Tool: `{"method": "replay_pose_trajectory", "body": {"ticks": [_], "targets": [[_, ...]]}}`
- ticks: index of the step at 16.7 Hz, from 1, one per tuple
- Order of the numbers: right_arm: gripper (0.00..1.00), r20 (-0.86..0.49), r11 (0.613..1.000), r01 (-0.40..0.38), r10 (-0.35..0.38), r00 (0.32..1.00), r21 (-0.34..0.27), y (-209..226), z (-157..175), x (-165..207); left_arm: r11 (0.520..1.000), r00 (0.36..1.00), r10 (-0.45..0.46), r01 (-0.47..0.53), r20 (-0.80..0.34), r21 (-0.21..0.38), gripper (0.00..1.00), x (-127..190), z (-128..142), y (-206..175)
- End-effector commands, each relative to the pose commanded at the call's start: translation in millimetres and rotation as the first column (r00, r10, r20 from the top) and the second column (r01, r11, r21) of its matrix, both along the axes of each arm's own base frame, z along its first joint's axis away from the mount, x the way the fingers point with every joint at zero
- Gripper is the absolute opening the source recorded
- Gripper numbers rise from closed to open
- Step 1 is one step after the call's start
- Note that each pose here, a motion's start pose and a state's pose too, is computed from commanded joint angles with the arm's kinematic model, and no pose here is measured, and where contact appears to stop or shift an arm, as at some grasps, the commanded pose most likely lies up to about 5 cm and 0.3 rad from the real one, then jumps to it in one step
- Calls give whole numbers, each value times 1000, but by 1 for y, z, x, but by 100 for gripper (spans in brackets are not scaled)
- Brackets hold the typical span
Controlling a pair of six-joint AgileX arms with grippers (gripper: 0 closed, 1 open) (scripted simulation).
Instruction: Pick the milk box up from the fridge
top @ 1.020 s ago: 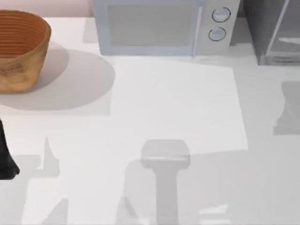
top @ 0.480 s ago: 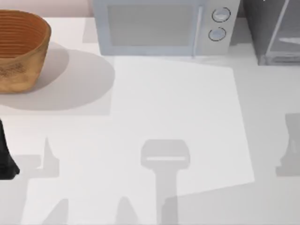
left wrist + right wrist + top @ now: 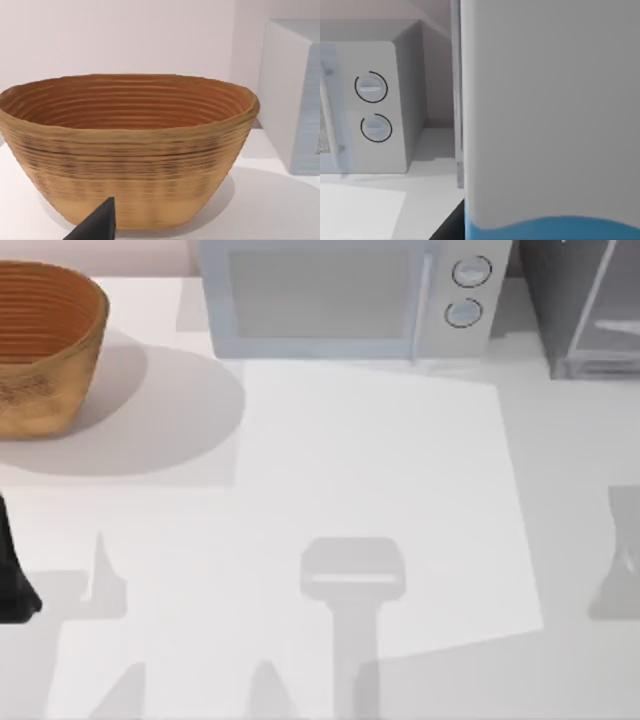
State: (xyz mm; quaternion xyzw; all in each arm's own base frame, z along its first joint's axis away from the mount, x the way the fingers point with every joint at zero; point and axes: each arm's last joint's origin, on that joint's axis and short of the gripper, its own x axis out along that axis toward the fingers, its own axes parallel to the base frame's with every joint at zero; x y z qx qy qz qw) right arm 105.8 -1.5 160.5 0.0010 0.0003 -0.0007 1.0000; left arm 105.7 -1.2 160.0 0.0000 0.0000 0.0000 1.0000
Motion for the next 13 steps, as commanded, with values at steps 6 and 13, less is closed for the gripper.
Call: {"method": "replay_pose_trajectory", "body": {"ticks": [6,13], "targets": [[0,43,994,-106,107,993,-8,10,22,12,1000,1000,0,0,0,0,100,0,0,0],[0,-5,935,-354,354,935,-8,51,32,70,1000,1000,0,0,0,0,100,0,0,0]]}}
